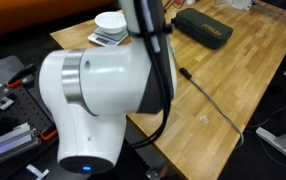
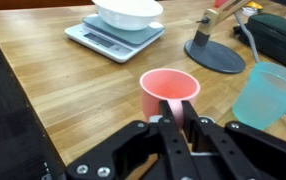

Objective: Pour the contents of the pink cup into the white bowl

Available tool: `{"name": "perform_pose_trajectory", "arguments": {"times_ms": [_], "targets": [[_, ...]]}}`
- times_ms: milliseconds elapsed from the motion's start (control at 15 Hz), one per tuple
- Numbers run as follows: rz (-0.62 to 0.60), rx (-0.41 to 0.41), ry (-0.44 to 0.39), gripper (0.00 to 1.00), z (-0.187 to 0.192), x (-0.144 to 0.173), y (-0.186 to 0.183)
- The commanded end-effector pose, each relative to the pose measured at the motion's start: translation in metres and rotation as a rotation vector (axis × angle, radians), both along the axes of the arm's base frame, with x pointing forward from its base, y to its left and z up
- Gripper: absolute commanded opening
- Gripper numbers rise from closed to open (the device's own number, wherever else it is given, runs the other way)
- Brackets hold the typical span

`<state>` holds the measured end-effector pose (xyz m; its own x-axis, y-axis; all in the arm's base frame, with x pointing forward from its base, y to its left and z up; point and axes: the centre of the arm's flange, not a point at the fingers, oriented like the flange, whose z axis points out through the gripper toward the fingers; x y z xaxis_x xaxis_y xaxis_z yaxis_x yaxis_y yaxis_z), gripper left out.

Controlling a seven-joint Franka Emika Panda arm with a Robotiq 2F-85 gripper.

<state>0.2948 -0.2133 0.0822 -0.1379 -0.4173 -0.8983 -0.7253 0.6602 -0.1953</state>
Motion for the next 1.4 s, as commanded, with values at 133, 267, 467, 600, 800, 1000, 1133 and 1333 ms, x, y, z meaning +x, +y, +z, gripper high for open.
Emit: {"name": "perform_pose_trajectory", "arguments": {"times_ms": [133,267,467,600,800,1000,1133,1333], "targets": [[0.259,-0.158,0.014,0.04,0.057,0.017,0.031],[0.332,-0.19,0.008,0.04,0.067,0.026,0.04],[0.393,-0.216,0.006,0.04,0.078,0.038,0.048],[0.416,-0.211,-0.005,0.04,0.083,0.043,0.051],[0.42,-0.202,-0.022,0.15,0.076,0.048,0.053],[0.426,-0.202,-0.026,0.15,0.078,0.049,0.054],[0.426,-0.202,-0.025,0.15,0.078,0.049,0.054],[0.426,-0.202,-0.025,0.15,0.078,0.049,0.054]]}}
